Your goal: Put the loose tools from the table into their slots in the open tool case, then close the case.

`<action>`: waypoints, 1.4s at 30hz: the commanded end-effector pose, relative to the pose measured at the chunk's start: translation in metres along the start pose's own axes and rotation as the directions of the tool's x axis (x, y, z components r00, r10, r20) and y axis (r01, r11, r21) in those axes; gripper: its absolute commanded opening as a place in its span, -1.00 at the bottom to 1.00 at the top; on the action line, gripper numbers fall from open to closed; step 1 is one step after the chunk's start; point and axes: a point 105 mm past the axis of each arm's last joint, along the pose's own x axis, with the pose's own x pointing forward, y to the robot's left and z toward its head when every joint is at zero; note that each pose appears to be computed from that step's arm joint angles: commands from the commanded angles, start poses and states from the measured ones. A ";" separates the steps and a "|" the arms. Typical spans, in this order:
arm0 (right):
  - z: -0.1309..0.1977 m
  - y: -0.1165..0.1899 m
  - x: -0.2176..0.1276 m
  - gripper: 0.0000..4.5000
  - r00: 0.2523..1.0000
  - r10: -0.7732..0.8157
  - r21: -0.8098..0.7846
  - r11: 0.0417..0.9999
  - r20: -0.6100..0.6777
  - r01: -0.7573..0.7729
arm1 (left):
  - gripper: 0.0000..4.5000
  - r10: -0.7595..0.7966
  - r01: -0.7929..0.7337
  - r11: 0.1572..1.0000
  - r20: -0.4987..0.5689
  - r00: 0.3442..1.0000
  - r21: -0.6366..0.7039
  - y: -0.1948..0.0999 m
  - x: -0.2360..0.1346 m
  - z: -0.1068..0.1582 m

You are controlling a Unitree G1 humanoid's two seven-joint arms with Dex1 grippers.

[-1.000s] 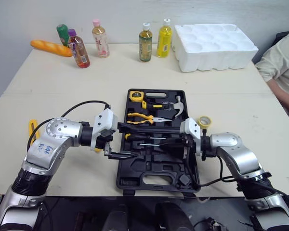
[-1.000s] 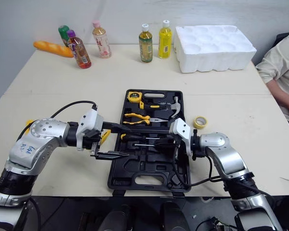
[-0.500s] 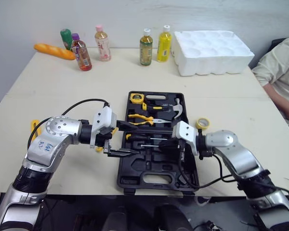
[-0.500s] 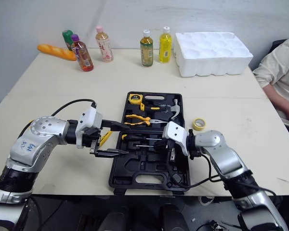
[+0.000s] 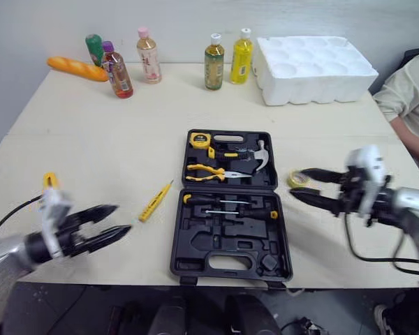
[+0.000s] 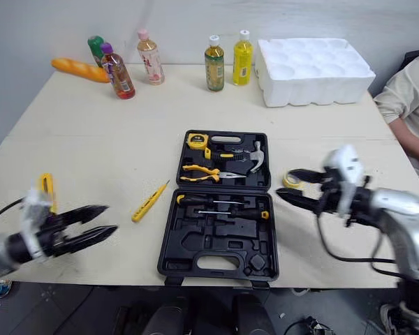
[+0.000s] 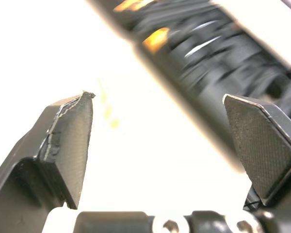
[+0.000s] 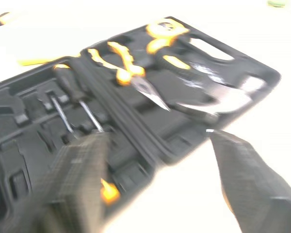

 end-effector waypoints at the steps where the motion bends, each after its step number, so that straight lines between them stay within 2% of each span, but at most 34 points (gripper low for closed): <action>1: -0.005 -0.033 -0.040 0.96 0.986 -0.162 -0.020 0.987 -0.039 0.161 | 1.00 0.253 -0.252 0.968 0.065 0.965 -0.023 0.031 -0.056 0.001; 4: -0.020 -0.054 -0.072 0.96 0.956 -0.274 -0.031 0.962 -0.107 0.272 | 1.00 0.441 -0.442 0.897 0.052 0.896 0.017 0.055 -0.093 -0.002; 9: -0.036 -0.078 -0.106 0.96 0.900 -0.404 -0.059 0.915 -0.162 0.400 | 1.00 0.594 -0.595 0.801 0.043 0.804 0.064 0.085 -0.123 -0.005; 14: -0.041 -0.084 -0.116 0.96 0.886 -0.435 -0.062 0.900 -0.158 0.431 | 1.00 0.579 -0.578 0.811 0.025 0.815 0.085 0.091 -0.115 -0.009; 20: -0.035 -0.078 -0.107 0.96 0.910 -0.395 -0.074 0.918 -0.127 0.389 | 1.00 0.513 -0.515 0.854 0.040 0.857 0.078 0.083 -0.099 -0.003; 23: -0.022 -0.063 -0.090 0.96 0.942 -0.324 -0.069 0.945 -0.088 0.318 | 1.00 0.406 -0.407 0.908 0.030 0.913 0.100 0.060 -0.075 0.003; 25: -0.002 -0.040 -0.067 0.96 0.977 -0.210 -0.060 0.976 -0.031 0.208 | 1.00 0.268 -0.263 0.952 -0.018 0.963 0.156 0.027 -0.041 0.003; 29: 0.026 0.006 -0.030 0.96 1.000 -0.002 -0.063 0.998 0.031 0.004 | 1.00 0.124 -0.116 0.978 -0.037 0.992 0.173 -0.015 0.010 0.003; 34: 0.054 0.060 0.004 0.96 0.967 0.243 -0.102 0.967 0.071 -0.235 | 1.00 0.187 -0.177 0.979 -0.094 0.978 0.099 -0.018 0.048 -0.008; 37: 0.063 0.088 0.019 0.96 0.927 0.372 -0.164 0.919 0.051 -0.360 | 1.00 0.255 -0.246 0.967 -0.179 0.950 0.069 -0.017 0.071 -0.021; 39: 0.070 0.098 0.026 0.96 0.904 0.423 -0.187 0.894 0.055 -0.407 | 1.00 0.217 -0.207 0.976 -0.192 0.957 0.068 -0.026 0.084 -0.019; 42: 0.074 0.106 0.034 0.96 0.884 0.464 -0.214 0.870 0.053 -0.443 | 1.00 0.231 -0.211 0.971 -0.195 0.953 0.115 -0.024 0.096 -0.011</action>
